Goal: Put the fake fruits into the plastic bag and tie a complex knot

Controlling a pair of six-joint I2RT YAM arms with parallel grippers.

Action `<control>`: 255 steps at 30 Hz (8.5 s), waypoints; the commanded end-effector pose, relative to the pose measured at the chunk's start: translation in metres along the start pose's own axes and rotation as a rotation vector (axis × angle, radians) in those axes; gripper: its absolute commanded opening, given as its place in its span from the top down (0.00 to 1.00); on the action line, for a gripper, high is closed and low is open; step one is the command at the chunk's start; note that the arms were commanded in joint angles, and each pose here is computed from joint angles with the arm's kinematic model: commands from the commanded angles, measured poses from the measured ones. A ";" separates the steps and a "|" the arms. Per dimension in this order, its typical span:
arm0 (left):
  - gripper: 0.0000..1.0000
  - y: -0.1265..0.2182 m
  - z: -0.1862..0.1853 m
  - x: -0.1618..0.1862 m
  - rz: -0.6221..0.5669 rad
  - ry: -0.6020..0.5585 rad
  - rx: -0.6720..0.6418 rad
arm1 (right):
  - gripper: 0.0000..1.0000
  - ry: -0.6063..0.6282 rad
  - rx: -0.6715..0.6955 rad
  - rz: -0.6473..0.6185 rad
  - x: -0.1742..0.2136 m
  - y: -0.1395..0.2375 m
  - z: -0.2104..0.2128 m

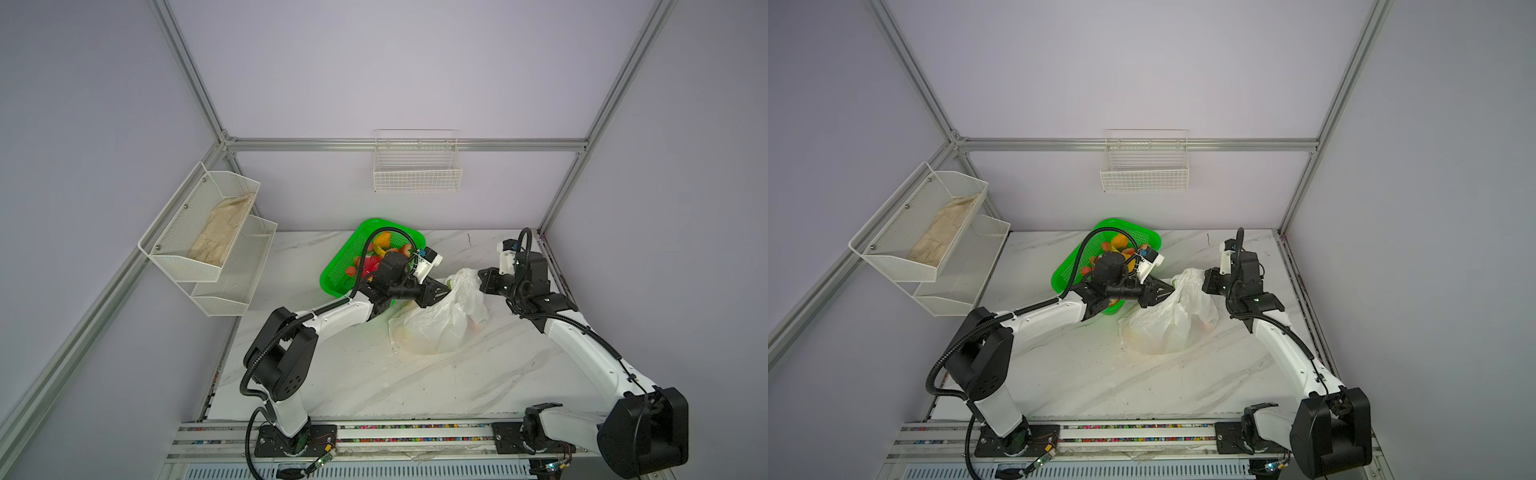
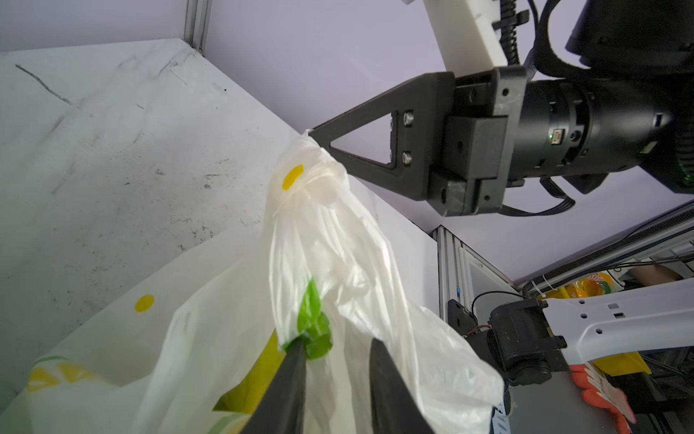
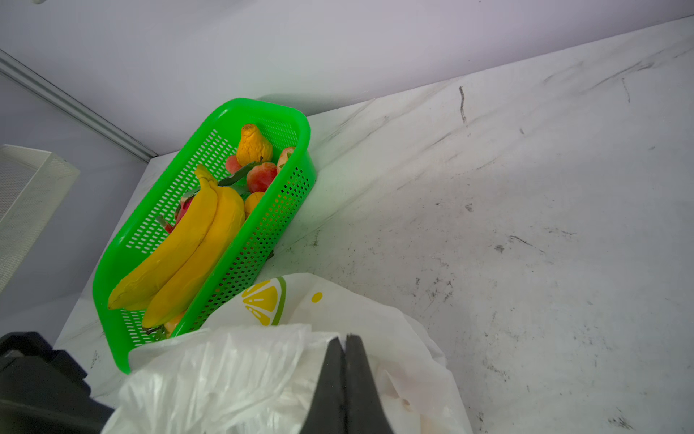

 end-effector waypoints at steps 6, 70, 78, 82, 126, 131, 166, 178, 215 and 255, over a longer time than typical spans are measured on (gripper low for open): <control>0.62 0.012 -0.011 -0.044 -0.097 -0.106 -0.062 | 1.00 0.035 -0.019 0.008 0.002 -0.001 0.001; 0.67 0.058 -0.018 -0.077 -0.244 -0.050 0.054 | 0.64 0.199 -0.349 -0.236 -0.007 0.058 0.046; 0.76 0.067 -0.012 -0.046 -0.134 -0.014 -0.035 | 0.43 0.189 -0.381 -0.227 0.008 0.035 0.039; 0.86 0.084 -0.014 -0.045 -0.158 -0.016 -0.103 | 0.40 0.191 -0.292 -0.284 -0.004 0.023 0.031; 0.14 0.068 -0.096 -0.150 0.052 -1.090 -0.356 | 1.00 -0.029 -0.697 -0.147 -0.042 0.021 0.085; 0.33 0.045 -0.076 -0.158 0.046 -1.049 -0.305 | 1.00 0.043 -0.675 -0.167 -0.038 0.021 0.082; 1.00 0.103 -0.098 -0.175 -0.046 -0.457 -0.100 | 0.22 0.425 -0.411 -0.743 -0.043 0.026 0.118; 1.00 0.105 -0.104 -0.180 -0.066 -0.400 -0.066 | 0.21 0.410 -0.648 -0.826 -0.042 0.021 0.150; 0.23 0.157 -0.012 -0.135 -0.216 -0.216 -0.692 | 1.00 0.205 -0.352 -0.497 0.018 -0.010 0.095; 1.00 0.075 -0.015 -0.069 -0.006 -0.636 -0.223 | 0.95 0.127 -0.378 -0.132 0.001 -0.068 0.066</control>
Point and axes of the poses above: each gripper's point midway between its finger pads, its own y axis back along the fingers, its own z axis along the line the jaws close on, x = y × z, the point moved 6 cm from there along y, back along the fingers, and after that the axes turned 4 degrees about -y, right-handed, at the moved point
